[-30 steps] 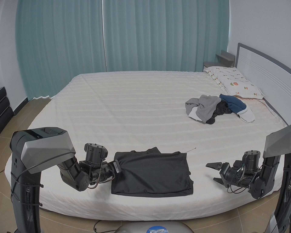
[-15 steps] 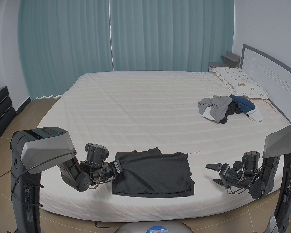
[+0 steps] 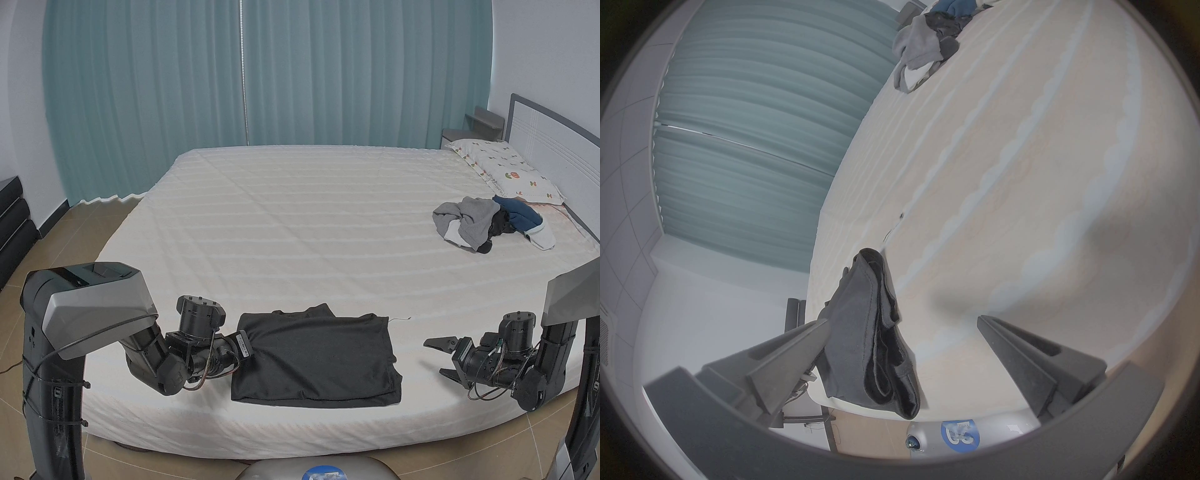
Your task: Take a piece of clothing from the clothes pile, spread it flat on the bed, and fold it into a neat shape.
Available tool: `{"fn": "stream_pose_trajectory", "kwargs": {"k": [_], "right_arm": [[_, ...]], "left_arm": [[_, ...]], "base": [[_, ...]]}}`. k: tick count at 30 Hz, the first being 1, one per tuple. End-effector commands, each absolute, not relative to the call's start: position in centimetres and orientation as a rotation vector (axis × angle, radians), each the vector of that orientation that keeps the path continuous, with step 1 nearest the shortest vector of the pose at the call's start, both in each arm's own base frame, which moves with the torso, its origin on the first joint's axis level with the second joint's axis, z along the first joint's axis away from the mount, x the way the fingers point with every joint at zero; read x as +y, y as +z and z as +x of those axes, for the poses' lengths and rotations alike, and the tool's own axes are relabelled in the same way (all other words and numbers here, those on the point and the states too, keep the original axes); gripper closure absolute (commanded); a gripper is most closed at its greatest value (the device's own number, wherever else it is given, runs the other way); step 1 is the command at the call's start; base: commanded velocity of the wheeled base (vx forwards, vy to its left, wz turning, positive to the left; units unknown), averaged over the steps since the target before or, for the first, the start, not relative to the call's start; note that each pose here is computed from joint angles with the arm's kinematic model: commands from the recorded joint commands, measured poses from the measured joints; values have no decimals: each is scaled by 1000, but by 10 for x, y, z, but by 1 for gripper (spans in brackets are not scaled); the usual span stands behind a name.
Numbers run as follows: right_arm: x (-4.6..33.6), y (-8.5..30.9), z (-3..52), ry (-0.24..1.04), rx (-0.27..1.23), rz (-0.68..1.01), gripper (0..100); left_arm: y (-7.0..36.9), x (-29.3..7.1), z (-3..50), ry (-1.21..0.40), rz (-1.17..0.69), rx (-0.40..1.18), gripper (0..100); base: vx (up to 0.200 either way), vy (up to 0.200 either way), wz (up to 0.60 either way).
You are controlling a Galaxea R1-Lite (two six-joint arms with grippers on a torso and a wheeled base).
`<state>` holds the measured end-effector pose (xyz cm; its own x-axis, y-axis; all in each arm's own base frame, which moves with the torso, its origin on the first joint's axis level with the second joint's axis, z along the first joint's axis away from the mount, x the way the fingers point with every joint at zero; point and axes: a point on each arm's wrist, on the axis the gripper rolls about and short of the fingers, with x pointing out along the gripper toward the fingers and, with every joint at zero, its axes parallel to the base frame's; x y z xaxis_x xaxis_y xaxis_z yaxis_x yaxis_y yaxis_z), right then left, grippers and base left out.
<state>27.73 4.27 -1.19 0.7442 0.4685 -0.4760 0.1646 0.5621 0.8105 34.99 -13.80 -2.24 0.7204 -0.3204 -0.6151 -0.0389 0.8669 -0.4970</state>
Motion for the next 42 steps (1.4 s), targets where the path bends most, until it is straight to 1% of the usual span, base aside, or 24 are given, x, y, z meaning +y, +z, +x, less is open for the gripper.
{"fn": "stream_pose_trajectory", "kwargs": {"k": [1, 3, 12, 16, 17, 25, 30, 34, 39, 42], "right_arm": [[43, -12, 277, 200, 736, 979, 0], [43, -12, 277, 201, 737, 978, 0], [43, -12, 277, 201, 737, 978, 0], [43, -12, 277, 199, 738, 979, 0], [43, -12, 277, 199, 738, 979, 0], [43, -12, 277, 198, 739, 979, 0], [43, -12, 277, 200, 739, 978, 0], [43, -12, 277, 200, 739, 978, 0], [43, -10, 277, 203, 727, 978, 0], [40, -7, 279, 186, 702, 974, 0]], "left_arm": [[-23, -143, 348, -163, -500, 759, 100], [-23, -144, 347, -162, -498, 758, 100], [-25, -153, 339, -183, -485, 780, 100], [-20, -156, 336, -183, -514, 780, 100], [-20, -157, 335, -185, -517, 781, 0], [-18, -161, 333, -198, -521, 779, 0], [-15, -164, 340, -184, -599, 760, 0], [-13, -163, 348, -178, -621, 740, 0], [-13, -154, 358, -146, -651, 718, 0], [5, -142, 367, -112, -735, 657, 0]], "base": [[0, 200, 0], [0, 200, 0], [0, 0, 0], [0, 0, 0], [0, 0, 0], [0, 0, 0], [0, 0, 0], [0, 0, 0], [0, 0, 0], [0, 0, 0]]}}
